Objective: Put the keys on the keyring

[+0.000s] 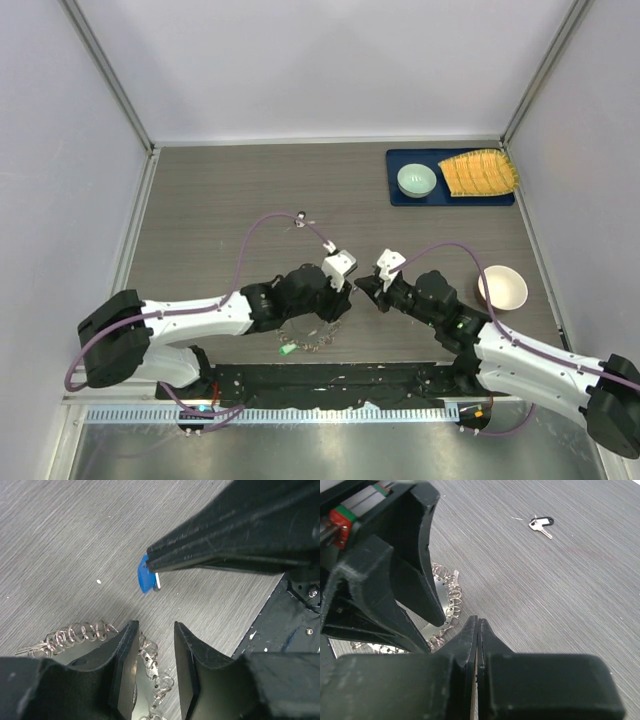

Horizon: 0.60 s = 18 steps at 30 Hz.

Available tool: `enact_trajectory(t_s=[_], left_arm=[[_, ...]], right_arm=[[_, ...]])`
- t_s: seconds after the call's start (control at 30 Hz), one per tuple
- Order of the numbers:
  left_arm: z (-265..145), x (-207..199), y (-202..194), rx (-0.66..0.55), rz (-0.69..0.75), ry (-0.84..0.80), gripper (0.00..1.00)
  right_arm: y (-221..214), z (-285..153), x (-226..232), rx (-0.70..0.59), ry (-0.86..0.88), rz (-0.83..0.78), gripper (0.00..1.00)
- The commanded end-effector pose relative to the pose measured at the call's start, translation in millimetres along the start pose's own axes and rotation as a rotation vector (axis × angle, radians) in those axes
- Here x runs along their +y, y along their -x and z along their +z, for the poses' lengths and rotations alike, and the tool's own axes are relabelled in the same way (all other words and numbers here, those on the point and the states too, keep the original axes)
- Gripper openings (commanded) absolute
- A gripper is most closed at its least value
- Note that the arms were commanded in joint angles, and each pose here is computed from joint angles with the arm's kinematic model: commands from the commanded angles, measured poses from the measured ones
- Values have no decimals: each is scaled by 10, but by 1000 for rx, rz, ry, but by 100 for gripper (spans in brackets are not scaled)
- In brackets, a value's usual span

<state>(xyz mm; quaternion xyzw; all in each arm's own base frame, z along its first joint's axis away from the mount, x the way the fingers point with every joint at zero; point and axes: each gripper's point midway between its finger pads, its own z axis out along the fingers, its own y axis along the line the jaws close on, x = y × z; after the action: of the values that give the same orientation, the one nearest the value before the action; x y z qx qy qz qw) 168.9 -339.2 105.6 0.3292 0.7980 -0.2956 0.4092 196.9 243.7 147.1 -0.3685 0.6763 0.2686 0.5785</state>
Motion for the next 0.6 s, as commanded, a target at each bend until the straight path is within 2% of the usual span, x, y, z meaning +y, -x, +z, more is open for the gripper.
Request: enact_trajectory(t_s=[0.0, 0.03, 0.3, 0.57], left_arm=[[-93, -12, -218, 264, -44, 14, 38], [-133, -34, -300, 324, -56, 5, 38], [-123, -27, -387, 513, -88, 20, 43], [-8, 61, -442, 554, -79, 44, 38]], right_arm=[[116, -29, -98, -41, -65, 27, 1], [110, -36, -90, -40, -64, 35, 1], [121, -156, -371, -63, -236, 75, 1], [155, -190, -389, -85, -247, 86, 1]])
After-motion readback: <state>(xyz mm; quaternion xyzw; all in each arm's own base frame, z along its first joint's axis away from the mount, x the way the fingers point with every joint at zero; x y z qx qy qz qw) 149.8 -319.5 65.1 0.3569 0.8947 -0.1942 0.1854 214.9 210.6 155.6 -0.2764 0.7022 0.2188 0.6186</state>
